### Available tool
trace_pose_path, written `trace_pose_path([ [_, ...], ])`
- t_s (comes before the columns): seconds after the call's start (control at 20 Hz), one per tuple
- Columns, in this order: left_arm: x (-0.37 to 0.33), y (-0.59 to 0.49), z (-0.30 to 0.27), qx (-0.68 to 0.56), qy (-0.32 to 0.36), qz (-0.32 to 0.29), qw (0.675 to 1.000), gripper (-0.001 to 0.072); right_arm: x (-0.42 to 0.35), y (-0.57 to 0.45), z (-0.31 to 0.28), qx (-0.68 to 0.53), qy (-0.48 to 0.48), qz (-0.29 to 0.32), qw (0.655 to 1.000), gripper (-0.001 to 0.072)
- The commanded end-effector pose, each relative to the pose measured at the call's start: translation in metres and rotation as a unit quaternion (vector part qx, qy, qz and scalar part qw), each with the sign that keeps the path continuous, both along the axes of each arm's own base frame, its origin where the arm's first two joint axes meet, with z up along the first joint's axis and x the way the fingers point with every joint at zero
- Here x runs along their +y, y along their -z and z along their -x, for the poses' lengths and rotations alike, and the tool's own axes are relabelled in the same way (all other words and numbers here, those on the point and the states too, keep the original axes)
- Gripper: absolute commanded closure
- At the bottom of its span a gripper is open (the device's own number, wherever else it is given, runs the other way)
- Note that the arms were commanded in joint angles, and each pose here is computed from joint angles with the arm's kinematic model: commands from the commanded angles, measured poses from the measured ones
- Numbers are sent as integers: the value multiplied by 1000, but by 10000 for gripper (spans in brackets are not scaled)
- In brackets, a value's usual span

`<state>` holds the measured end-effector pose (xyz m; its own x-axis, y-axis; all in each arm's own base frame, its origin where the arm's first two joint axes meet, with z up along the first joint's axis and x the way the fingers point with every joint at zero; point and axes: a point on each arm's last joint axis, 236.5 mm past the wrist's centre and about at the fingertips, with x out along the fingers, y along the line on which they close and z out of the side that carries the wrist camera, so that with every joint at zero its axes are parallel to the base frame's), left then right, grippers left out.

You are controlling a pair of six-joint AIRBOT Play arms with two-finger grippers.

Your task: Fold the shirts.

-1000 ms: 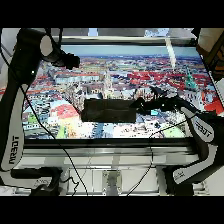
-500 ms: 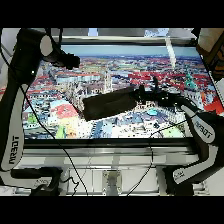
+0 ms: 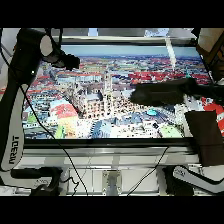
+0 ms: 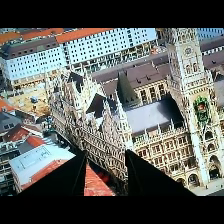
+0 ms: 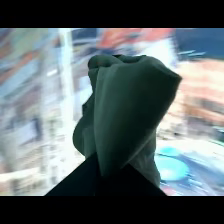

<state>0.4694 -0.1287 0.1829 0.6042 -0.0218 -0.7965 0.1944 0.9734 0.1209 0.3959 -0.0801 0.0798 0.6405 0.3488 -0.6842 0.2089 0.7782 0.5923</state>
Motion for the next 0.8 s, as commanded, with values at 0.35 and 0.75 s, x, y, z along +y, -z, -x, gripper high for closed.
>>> trace_pose_path([
  [0.35,-12,-2,0,-3,12,24,1000,411,-145,49,294,382,179,188,887,687],
  [0.75,-13,-4,-3,-10,13,26,1000,411,-130,86,304,405,188,158,881,277],
])
